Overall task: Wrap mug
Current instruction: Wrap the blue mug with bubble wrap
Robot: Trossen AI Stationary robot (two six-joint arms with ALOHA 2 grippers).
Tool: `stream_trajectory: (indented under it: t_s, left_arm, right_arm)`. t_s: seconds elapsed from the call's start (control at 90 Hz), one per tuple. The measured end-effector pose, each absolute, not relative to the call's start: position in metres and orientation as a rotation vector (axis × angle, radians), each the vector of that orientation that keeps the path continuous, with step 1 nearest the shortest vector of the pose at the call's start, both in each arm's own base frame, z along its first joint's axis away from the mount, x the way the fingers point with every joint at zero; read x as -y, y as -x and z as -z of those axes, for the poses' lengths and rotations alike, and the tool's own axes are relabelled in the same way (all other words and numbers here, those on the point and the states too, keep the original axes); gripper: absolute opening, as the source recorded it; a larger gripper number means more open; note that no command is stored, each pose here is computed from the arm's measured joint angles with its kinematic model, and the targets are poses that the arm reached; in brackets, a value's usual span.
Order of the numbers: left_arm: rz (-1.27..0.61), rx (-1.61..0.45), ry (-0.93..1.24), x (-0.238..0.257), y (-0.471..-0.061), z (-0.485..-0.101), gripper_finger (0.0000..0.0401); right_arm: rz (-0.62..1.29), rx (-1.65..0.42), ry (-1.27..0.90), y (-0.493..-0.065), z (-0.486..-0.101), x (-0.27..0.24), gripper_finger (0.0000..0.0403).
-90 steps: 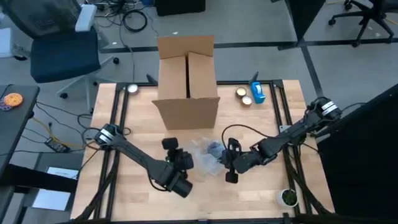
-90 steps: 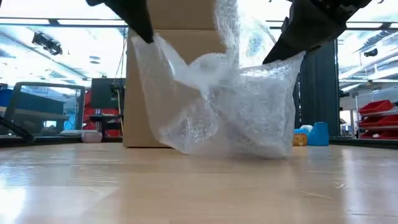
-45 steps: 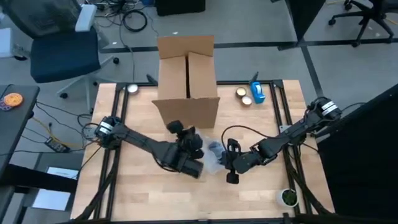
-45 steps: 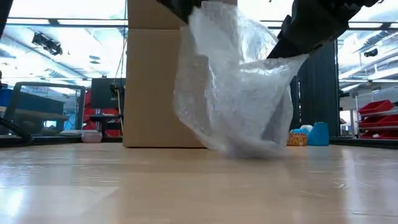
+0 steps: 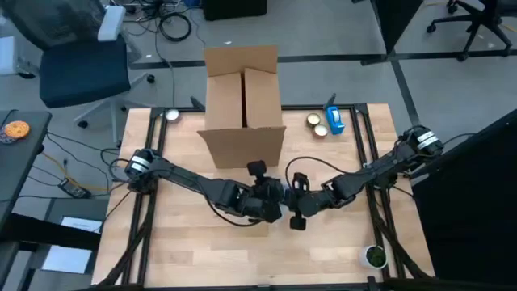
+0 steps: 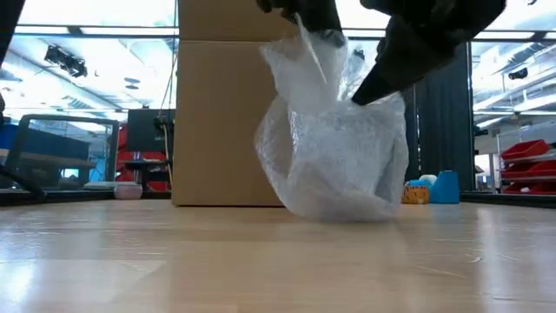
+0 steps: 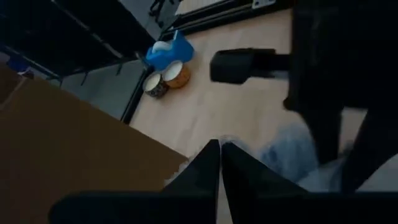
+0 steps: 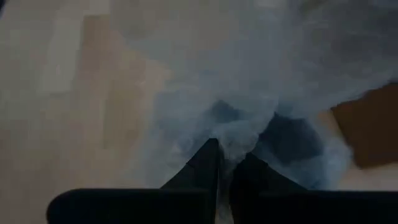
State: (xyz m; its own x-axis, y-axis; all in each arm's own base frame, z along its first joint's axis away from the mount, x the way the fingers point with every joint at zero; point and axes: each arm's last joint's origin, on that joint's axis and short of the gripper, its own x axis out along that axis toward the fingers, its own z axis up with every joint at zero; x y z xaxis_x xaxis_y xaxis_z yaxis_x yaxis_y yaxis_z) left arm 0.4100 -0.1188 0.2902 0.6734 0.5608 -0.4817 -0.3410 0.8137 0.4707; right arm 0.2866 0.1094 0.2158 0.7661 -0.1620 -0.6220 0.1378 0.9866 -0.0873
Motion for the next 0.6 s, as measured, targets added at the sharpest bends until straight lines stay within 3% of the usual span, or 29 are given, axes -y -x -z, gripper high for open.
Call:
stream_trajectory:
  t_s: [0.6]
  left_arm:
    - [-0.355, -0.681, -0.316, 0.126, -0.411, -0.285, 0.0000]
  right_arm:
    - [0.144, -0.817, 0.212, -0.291, -0.209, -0.072, 0.0002]
